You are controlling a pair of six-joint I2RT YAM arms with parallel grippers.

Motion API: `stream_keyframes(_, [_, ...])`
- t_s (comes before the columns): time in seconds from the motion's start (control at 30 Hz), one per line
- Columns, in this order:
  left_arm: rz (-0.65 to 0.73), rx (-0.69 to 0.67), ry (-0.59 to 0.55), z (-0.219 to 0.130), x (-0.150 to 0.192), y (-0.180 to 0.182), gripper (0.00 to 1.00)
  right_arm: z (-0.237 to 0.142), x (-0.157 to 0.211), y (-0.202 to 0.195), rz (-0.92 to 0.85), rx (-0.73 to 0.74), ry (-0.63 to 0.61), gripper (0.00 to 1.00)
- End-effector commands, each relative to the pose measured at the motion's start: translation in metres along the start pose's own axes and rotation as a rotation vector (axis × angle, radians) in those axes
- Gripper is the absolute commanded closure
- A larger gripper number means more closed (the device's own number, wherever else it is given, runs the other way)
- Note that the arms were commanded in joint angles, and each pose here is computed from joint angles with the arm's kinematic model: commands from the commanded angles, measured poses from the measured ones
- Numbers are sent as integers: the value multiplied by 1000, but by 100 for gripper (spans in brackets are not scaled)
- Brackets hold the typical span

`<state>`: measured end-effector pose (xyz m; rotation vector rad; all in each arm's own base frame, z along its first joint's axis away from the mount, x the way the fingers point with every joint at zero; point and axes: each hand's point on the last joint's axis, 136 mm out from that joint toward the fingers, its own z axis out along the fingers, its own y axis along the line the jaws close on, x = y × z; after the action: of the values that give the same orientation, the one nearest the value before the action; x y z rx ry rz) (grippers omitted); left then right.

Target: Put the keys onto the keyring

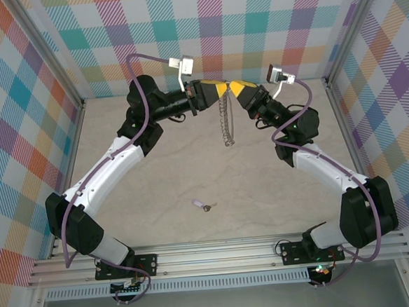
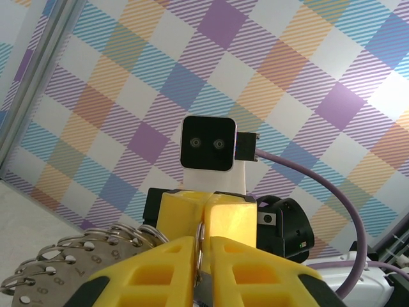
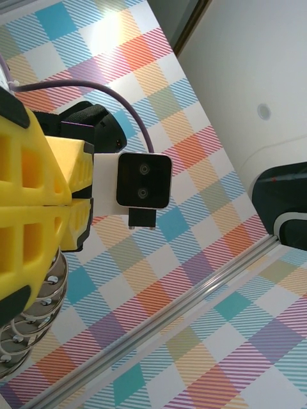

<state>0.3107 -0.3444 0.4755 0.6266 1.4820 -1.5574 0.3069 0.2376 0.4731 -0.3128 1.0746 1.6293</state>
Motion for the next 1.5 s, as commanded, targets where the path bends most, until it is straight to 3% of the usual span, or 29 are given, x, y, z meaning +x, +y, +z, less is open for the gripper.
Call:
stream_keyframes(0.0, [42,42,-2,2,2,-12,88,3,-16,12,-37,-42,-64,100])
stream_keyframes(0.2, [49,41,2,4,4,-11,99,2,-14,10,-29,-40,-55,100])
stream_keyframes(0.33, [66,24,12,5,6,-8,100,1,-10,2,-3,-6,-34,100])
stream_keyframes(0.4, [87,1,34,5,10,-4,100,-5,-11,-10,24,44,-18,79])
stream_keyframes(0.53, [159,-40,107,0,20,0,100,-35,-22,-36,81,169,-9,53])
stream_keyframes(0.67, [234,-53,199,-7,29,3,100,-64,-21,-47,98,277,57,53])
stream_keyframes(0.8, [295,-41,304,-15,38,2,100,-75,-3,-35,46,327,199,56])
stream_keyframes(1.0, [326,60,405,-21,45,-9,100,-73,10,2,-19,246,358,57])
stream_keyframes(1.2, [304,136,441,-22,47,-17,100,-64,11,26,-64,172,423,57])
stream_keyframes(1.47, [291,190,441,-22,45,-26,100,-48,25,26,-60,130,466,58])
